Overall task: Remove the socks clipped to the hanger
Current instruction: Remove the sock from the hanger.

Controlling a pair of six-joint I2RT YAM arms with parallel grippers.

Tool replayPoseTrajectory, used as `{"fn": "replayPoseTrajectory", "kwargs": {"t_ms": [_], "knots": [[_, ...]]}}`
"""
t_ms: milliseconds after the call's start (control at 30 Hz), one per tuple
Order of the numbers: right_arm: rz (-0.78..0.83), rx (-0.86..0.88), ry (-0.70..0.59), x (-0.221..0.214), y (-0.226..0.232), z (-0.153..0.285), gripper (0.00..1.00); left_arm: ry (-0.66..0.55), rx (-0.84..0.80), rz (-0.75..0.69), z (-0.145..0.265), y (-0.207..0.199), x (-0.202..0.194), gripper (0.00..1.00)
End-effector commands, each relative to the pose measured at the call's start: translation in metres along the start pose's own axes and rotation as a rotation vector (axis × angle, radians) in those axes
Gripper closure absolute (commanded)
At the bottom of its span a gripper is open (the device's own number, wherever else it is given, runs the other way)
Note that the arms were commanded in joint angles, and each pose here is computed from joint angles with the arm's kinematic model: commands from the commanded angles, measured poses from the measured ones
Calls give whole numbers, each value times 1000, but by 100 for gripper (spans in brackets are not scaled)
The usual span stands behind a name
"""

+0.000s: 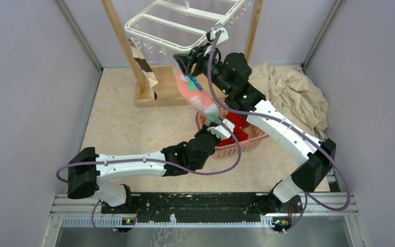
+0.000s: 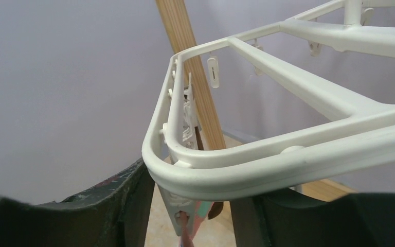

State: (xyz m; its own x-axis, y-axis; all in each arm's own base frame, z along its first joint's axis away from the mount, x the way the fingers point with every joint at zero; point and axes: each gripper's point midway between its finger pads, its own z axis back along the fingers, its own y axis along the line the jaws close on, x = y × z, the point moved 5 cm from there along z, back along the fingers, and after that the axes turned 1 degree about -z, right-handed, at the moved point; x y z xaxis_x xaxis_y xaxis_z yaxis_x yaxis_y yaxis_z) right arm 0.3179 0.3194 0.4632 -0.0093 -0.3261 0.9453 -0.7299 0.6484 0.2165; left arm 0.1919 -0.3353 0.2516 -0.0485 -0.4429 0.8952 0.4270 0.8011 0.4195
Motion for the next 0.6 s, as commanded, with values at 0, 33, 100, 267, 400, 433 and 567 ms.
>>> {"fn": "replayPoseTrajectory", "kwargs": {"t_ms": [0,33,100,267,400,433,567], "knots": [[-10,22,-117,34,6,4,55,-17,-2,29,1,4,3,99],[-9,24,-116,33,6,3,62,-17,-1,29,1,4,3,99],[-10,23,-117,33,6,3,72,-16,-1,29,1,3,3,99],[-9,26,-110,32,6,2,85,-16,-2,31,1,4,2,99],[-7,18,-103,29,4,2,100,-15,-5,34,1,3,2,99],[-8,14,-101,28,4,3,100,-14,-6,33,1,3,1,99],[4,-12,-82,27,0,4,100,-17,-12,43,3,3,2,99]]}}
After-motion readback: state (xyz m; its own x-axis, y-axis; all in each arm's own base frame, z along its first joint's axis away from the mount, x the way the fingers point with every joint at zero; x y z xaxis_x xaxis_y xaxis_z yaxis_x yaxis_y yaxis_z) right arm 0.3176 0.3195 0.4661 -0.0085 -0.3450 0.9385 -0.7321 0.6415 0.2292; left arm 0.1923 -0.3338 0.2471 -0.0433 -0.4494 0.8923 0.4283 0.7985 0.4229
